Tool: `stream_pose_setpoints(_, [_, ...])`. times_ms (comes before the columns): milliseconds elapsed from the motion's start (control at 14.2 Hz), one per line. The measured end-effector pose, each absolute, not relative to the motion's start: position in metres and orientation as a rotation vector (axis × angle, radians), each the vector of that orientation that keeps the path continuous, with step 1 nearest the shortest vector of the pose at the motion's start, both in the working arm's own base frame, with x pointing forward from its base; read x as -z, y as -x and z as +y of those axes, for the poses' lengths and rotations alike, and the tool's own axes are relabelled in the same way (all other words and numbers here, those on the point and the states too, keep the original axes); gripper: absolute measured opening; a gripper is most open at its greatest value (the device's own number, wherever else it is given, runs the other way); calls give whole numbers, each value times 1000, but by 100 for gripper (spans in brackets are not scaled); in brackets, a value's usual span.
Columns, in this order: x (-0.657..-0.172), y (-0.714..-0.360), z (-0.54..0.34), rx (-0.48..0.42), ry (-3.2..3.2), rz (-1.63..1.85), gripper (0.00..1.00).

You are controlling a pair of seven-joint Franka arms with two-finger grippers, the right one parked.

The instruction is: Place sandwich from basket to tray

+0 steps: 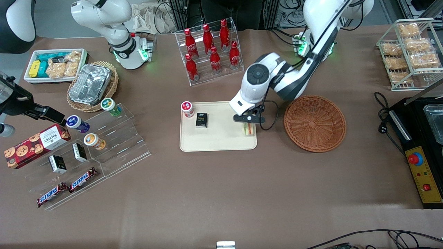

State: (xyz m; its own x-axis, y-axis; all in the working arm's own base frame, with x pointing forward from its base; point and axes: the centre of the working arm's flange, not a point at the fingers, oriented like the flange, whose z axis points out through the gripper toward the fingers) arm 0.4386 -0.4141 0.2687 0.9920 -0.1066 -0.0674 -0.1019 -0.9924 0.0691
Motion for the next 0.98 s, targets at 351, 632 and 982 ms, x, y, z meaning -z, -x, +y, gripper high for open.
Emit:
stream_pose_setpoints(351, [-230, -430, -410, 125, -3073, -161, 21])
stream_pose_setpoints(632, [-226, -431, -410, 112, -3075, -159, 45])
stream_pose_setpoints(982, [-256, -448, -415, 20, -3045, -137, 93])
